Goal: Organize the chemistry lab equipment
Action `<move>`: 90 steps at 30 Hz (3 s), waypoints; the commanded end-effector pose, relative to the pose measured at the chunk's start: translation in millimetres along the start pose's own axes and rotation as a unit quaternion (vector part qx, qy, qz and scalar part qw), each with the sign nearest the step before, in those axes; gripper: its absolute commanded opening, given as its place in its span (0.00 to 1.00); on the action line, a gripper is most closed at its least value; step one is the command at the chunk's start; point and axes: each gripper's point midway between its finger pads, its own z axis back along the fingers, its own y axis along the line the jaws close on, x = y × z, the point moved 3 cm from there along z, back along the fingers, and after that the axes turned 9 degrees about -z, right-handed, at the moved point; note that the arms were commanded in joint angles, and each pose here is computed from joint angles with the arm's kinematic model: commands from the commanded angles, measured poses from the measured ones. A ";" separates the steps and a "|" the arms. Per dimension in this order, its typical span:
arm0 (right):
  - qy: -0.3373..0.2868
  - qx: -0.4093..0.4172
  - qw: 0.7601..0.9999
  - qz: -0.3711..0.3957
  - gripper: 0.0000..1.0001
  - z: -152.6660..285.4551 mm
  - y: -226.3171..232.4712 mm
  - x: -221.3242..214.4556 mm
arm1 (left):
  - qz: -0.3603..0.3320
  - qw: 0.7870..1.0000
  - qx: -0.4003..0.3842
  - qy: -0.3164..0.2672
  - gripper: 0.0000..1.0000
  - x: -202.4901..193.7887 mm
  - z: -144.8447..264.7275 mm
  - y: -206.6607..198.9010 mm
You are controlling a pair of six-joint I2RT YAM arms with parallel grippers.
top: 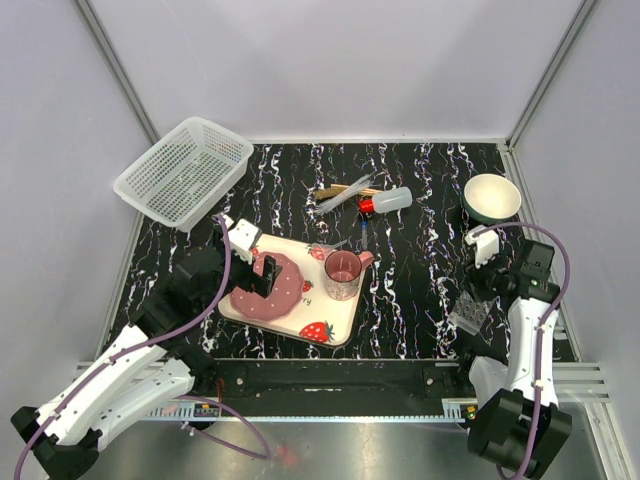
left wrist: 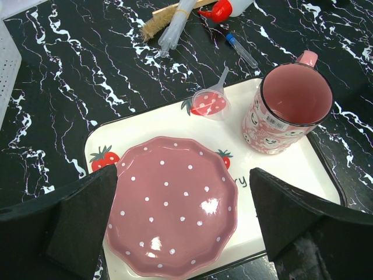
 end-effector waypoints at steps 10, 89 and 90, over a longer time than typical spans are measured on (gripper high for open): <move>0.060 0.117 0.991 -0.002 0.64 47.3 10.4 56.5 | -0.004 1.000 0.009 -0.008 0.99 4.9 -2.7 4.9; 0.292 0.015 0.955 0.042 0.22 -19.0 -0.8 28.4 | -0.002 1.000 0.000 -0.005 0.99 2.8 -1.4 3.1; 0.280 0.011 0.959 0.045 0.22 -17.7 -0.8 30.6 | -0.002 1.000 -0.001 -0.006 0.99 3.4 -0.8 2.9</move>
